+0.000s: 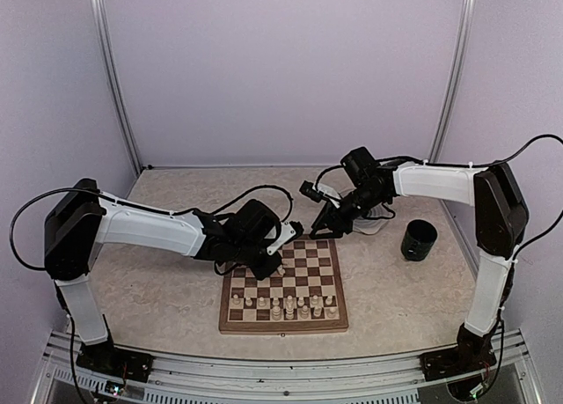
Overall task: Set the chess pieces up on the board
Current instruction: Pick up the chess pile from the chessboard, then adjust the chess pile on the chessboard.
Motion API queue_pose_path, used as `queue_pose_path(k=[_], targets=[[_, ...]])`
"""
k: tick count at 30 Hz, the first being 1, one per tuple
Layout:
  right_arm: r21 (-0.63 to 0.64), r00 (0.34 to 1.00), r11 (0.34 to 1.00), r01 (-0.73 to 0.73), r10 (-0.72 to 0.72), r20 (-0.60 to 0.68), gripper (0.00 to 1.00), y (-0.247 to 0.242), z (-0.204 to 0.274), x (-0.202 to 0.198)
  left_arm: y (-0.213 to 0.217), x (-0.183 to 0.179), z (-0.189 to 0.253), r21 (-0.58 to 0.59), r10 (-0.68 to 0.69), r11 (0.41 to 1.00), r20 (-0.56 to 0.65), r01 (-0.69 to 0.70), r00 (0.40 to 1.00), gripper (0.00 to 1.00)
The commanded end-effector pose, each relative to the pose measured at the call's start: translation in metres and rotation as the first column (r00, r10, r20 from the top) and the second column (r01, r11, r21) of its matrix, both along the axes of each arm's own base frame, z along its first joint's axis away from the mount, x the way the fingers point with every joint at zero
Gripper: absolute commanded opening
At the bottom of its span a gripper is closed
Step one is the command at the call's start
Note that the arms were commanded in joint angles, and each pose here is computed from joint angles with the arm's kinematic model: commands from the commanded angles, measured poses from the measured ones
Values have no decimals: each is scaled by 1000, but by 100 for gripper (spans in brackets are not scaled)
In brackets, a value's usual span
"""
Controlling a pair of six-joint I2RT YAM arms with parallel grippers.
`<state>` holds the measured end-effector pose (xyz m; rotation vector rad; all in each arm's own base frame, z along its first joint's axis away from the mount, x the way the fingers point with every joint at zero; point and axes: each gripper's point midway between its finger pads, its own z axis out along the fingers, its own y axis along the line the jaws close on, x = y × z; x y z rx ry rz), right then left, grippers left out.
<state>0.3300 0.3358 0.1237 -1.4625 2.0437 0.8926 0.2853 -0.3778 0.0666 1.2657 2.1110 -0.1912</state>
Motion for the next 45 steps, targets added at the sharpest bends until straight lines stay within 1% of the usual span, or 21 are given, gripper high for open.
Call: queue_pose_path(k=[1, 3, 5, 8, 10, 11, 12, 13, 16, 23, 26, 30, 33, 36, 39, 45], targets=[[5, 1000, 1000, -1, 1, -27, 41, 0, -5, -2, -11, 4, 19, -50, 2, 999, 26, -1, 1000, 18], [5, 999, 1000, -7, 7, -32, 41, 0, -7, -4, -11, 5, 22, -61, 10, 998, 25, -8, 1000, 14], [15, 999, 1000, -21, 22, -37, 44, 1, -7, -7, -10, 7, 26, -87, 29, 996, 10, -28, 1000, 12], [29, 997, 998, -55, 57, -51, 54, 7, -7, -17, -5, 13, 33, -165, 78, 983, -48, -85, 996, 10], [19, 995, 997, -75, 76, -60, 60, 13, -11, -24, -3, 17, 37, -231, 110, 964, -98, -130, 989, 6], [9, 995, 996, -83, 84, -62, 71, 17, -14, -27, -4, 17, 39, -264, 116, 953, -124, -146, 985, 4], [3, 994, 996, -91, 91, -65, 95, 20, -17, -29, -6, 16, 42, -303, 112, 941, -147, -153, 983, 3], [0, 992, 995, -101, 101, -69, 99, 25, -18, -32, -7, 16, 45, -336, 118, 926, -176, -173, 977, 2], [-15, 992, 994, -104, 102, -79, 99, 36, -24, -35, -8, 13, 45, -386, 122, 899, -237, -209, 964, 1], [-17, 986, 995, -99, 96, -134, 99, 53, -31, -30, -9, 9, 52, -499, 108, 824, -327, -269, 939, 0], [-17, 980, 993, -114, 109, -164, 99, 60, -35, -33, -7, 4, 50, -520, 104, 805, -350, -285, 931, 0], [-2, 973, 994, -112, 109, -202, 99, 68, -36, -36, -6, 0, 53, -562, 95, 765, -383, -314, 919, 0], [-3, 977, 995, -98, 96, -191, 99, 67, -35, -33, -3, 1, 59, -585, 112, 737, -389, -338, 915, 0], [12, 982, 996, -92, 92, -163, 99, 64, -24, -32, -1, 2, 59, -585, 132, 726, -399, -363, 907, 0], [31, 985, 995, -91, 95, -143, 99, 64, -16, -34, 3, 4, 63, -599, 155, 698, -410, -393, 899, 0], [62, 976, 995, -84, 95, -195, 99, 72, -17, -33, 1, 2, 70, -632, 140, 655, -437, -414, 888, 0]])
